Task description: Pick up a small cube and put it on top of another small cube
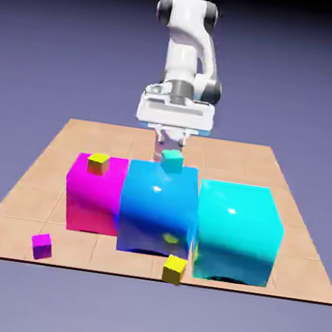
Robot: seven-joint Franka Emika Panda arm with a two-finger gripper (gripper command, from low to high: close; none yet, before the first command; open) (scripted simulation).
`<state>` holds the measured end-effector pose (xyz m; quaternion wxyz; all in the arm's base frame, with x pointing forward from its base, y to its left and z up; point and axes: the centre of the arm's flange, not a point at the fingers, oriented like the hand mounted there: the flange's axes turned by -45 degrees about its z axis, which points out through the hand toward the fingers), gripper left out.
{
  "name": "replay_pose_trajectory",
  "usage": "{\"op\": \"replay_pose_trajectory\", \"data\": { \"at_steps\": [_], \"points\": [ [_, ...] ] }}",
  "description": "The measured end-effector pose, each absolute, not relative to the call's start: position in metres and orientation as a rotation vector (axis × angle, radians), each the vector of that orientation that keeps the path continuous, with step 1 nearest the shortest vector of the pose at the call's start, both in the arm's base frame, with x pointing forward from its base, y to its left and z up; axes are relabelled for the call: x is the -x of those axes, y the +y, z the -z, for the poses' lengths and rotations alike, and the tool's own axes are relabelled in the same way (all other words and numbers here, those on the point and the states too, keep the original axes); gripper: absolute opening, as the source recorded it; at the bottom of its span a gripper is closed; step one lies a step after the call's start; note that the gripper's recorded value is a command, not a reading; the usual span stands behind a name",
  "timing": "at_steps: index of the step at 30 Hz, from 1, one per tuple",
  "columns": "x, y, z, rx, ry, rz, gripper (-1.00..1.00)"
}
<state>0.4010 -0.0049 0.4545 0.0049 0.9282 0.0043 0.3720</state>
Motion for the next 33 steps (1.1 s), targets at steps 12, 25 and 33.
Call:
{"op": "replay_pose_trajectory", "data": {
  "at_steps": [12, 25, 33],
  "points": [
    [-0.496, -0.127, -0.387, -3.009, -0.700, -0.656, 0.00],
    [-0.530, -0.282, -0.257, -2.843, -1.444, -0.078, 0.00],
    [-0.518, -0.341, -0.175, -2.704, -1.708, 0.153, 0.00]
  ]
}}
